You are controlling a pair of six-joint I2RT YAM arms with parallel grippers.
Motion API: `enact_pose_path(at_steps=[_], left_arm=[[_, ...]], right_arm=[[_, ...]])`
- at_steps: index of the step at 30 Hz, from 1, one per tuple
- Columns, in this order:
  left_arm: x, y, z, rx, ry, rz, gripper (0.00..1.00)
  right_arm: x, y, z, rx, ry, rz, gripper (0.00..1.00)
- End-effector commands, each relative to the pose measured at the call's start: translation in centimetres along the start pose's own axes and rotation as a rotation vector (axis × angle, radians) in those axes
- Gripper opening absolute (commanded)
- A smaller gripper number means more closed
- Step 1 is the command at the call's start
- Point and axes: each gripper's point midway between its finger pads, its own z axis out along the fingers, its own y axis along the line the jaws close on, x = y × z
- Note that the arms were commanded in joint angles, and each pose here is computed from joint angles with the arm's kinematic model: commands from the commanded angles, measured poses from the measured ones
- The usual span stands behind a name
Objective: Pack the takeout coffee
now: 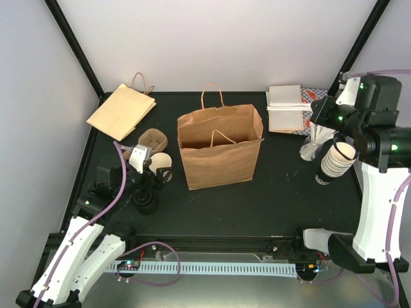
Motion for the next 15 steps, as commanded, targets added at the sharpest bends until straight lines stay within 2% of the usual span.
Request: enact_pose_path(at_steps=[1,9,15], left_arm=[[-0.6,-0.3,0.1,0.017,-0.02,0.022,0.99],[-0.6,-0.4,0.1,0.025,-0.02,0.024,0.99],[-0.5,-0.5,0.2,0.029,-0.017,0.025,0.99]], right_arm=[[-1.5,5.5,-3.4,-0.303,-0.122,-0.062,0.01],[-1.4,10.2,-7.4,-0.603,-0.197,-0.144,0.01],[-0.2,12.2,-8.7,-0.772,-0.177,-0.164,0.01]])
